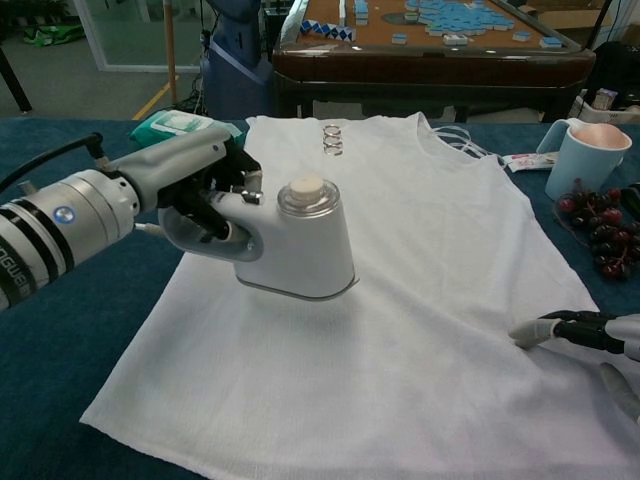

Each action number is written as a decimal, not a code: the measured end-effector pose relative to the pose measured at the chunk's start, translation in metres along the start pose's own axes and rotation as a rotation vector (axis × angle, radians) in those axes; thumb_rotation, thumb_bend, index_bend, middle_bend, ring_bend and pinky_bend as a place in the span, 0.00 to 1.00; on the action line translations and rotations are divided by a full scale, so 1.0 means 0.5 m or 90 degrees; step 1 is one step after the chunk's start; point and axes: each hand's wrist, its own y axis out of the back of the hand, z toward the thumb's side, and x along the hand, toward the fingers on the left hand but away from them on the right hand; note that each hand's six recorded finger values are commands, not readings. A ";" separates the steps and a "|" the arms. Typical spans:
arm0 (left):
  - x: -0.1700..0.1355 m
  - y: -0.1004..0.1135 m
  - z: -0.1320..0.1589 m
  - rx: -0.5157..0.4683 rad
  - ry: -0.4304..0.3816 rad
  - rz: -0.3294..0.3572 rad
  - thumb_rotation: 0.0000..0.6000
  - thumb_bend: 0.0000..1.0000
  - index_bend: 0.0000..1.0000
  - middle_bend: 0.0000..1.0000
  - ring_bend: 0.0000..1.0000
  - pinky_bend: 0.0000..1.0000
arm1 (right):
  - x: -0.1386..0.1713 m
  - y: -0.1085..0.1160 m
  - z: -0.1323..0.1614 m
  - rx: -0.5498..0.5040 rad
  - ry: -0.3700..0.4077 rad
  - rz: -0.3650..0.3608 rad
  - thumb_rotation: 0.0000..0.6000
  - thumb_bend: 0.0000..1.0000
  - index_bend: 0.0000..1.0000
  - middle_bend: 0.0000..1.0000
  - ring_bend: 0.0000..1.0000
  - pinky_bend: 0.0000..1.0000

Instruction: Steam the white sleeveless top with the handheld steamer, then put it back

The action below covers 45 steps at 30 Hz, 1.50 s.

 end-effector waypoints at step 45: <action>0.079 -0.059 -0.111 0.272 -0.024 0.038 1.00 0.25 0.75 0.73 0.63 0.73 | 0.006 0.004 0.005 0.005 -0.004 -0.003 1.00 0.90 0.00 0.14 0.00 0.02</action>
